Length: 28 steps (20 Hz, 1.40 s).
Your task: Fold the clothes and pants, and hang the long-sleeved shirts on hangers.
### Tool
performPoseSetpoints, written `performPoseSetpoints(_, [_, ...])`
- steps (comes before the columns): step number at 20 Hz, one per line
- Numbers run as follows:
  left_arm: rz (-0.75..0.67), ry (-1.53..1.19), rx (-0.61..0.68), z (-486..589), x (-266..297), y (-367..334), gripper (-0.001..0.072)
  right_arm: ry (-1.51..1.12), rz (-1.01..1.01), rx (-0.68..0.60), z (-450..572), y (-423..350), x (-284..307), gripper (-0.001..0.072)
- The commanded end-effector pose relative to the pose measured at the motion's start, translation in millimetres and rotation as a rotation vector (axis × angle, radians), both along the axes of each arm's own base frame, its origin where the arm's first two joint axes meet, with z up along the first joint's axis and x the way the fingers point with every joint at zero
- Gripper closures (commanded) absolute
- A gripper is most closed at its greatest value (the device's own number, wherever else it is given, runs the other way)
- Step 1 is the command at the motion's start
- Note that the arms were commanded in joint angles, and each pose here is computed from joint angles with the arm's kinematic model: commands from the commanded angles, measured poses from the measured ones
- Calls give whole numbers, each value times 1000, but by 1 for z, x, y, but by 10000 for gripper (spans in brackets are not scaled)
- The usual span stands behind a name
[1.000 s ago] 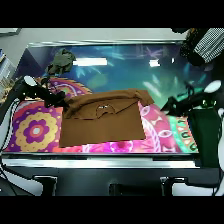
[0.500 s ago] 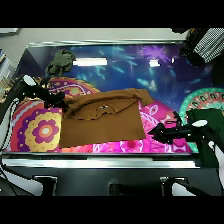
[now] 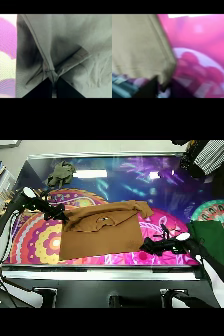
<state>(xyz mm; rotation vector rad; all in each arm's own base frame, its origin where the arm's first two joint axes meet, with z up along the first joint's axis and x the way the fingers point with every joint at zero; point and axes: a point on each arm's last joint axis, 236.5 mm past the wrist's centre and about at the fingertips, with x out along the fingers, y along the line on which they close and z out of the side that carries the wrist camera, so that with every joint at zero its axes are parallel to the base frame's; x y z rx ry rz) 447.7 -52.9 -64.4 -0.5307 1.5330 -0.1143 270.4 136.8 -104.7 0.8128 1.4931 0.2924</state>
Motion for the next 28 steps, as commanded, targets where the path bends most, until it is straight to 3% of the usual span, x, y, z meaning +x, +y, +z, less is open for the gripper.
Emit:
performPoseSetpoints(1, [-4, 22, -5, 0, -5, 2, 688, -55, 12, -10, 18, 5, 18, 681])
performPoseSetpoints(9, [-21, 87, -21, 10, -25, 6, 688, -352, -263, -488, 165, -200, 195, 681])
performPoseSetpoints(15, [-71, 70, -14, 8, -23, -20, 688, -256, -246, -347, 115, -172, 243, 675])
performPoseSetpoints(19, [-81, 52, -11, 7, -20, -28, 688, -251, -204, -250, 127, -153, 234, 350])
performPoseSetpoints(23, [-81, 52, -11, 7, -20, -28, 688, -208, -51, -243, 163, -160, 174, 324])
performPoseSetpoints(24, [-82, 53, -11, 7, -20, -28, 688, -198, -41, -239, 167, -155, 161, 286])
performPoseSetpoints(28, [-82, 53, -11, 7, -20, -28, 688, -128, -38, -64, 139, -72, 100, 215])
